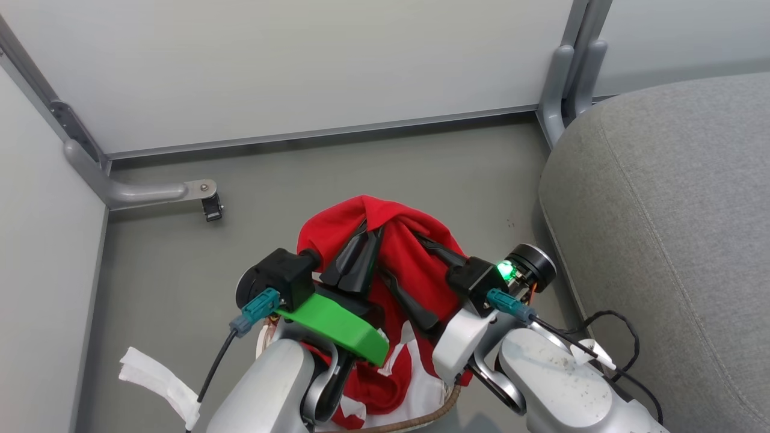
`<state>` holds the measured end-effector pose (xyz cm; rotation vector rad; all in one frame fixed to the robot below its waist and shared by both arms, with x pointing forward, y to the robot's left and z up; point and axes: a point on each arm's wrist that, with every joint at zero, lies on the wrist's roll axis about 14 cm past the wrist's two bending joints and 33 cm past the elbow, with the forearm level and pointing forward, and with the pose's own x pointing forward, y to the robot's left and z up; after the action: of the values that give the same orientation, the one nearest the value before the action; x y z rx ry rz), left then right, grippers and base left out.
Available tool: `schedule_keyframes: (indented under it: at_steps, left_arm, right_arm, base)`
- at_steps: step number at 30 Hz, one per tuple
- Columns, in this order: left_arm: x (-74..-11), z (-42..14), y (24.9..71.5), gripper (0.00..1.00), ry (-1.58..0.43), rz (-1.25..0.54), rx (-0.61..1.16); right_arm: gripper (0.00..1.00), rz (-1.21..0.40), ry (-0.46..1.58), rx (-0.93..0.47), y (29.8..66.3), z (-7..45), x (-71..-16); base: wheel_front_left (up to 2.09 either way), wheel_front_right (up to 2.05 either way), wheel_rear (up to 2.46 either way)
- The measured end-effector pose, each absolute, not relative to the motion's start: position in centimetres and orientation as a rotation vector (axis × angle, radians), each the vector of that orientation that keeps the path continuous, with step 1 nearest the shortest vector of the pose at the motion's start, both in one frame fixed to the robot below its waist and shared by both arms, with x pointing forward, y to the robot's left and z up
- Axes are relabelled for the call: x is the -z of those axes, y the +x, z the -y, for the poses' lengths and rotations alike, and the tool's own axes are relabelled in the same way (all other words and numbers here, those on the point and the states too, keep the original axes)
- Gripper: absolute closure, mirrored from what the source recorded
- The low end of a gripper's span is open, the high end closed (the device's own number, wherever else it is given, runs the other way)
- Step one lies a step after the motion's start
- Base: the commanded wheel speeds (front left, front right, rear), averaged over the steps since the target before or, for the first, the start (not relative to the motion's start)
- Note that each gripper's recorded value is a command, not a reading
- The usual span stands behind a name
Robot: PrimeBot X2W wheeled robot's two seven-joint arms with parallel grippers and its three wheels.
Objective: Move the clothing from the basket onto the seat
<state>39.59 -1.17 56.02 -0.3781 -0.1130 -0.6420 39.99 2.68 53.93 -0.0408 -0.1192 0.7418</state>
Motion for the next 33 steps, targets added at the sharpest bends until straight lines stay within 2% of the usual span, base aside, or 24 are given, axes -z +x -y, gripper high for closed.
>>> schedule_keyframes:
  at_steps: [2, 3, 4, 5, 12, 13, 14, 15, 24, 33]
  left_arm:
    - [-56.0, 1.2, 39.5, 1.00, -0.383, 0.110, 0.644]
    - [-56.0, 1.1, 39.5, 1.00, -0.385, 0.109, 0.643]
    - [-56.0, 1.1, 39.5, 1.00, -0.386, 0.107, 0.642]
    - [-55.9, 1.0, 39.5, 1.00, -0.389, 0.105, 0.639]
    - [-55.2, 0.5, 40.0, 1.00, -0.349, 0.098, 0.620]
    - [-55.1, 0.4, 40.1, 0.52, -0.341, 0.099, 0.618]
    - [-55.0, 0.5, 40.2, 0.15, -0.332, 0.099, 0.618]
    - [-54.8, 0.6, 40.2, 0.00, -0.314, 0.098, 0.623]
    - [-52.5, 2.9, 40.4, 0.00, -0.250, 0.052, 0.682]
    - [-51.2, 8.6, 39.1, 0.00, -0.245, 0.015, 0.852]
  right_arm:
    - [0.00, 0.086, -0.048, -0.753, 40.1, -2.9, -52.9]
    - [0.09, 0.067, -0.047, -0.760, 40.0, -3.1, -52.4]
    - [0.51, 0.050, -0.044, -0.767, 39.9, -3.3, -51.9]
    - [1.00, 0.043, -0.028, -0.767, 39.9, -3.4, -51.8]
    - [1.00, 0.053, 0.026, -0.738, 40.5, -2.9, -52.5]
    - [1.00, 0.063, 0.036, -0.725, 40.7, -2.5, -52.8]
    - [1.00, 0.068, 0.044, -0.712, 40.8, -2.2, -53.0]
    - [1.00, 0.072, 0.052, -0.697, 40.9, -1.8, -53.1]
    - [1.00, 0.103, 0.087, -0.513, 41.6, 4.1, -53.6]
    - [1.00, 0.127, 0.080, -0.304, 40.9, 11.3, -54.0]
  base:
    - [0.00, 0.00, 0.00]
    - [0.00, 0.00, 0.00]
    - [0.00, 0.00, 0.00]
    - [0.00, 0.00, 0.00]
    - [0.00, 0.00, 0.00]
    - [0.00, 0.00, 0.00]
    - [0.00, 0.00, 0.00]
    - [0.00, 0.00, 0.00]
    - [0.00, 0.00, 0.00]
    - [0.00, 0.00, 0.00]
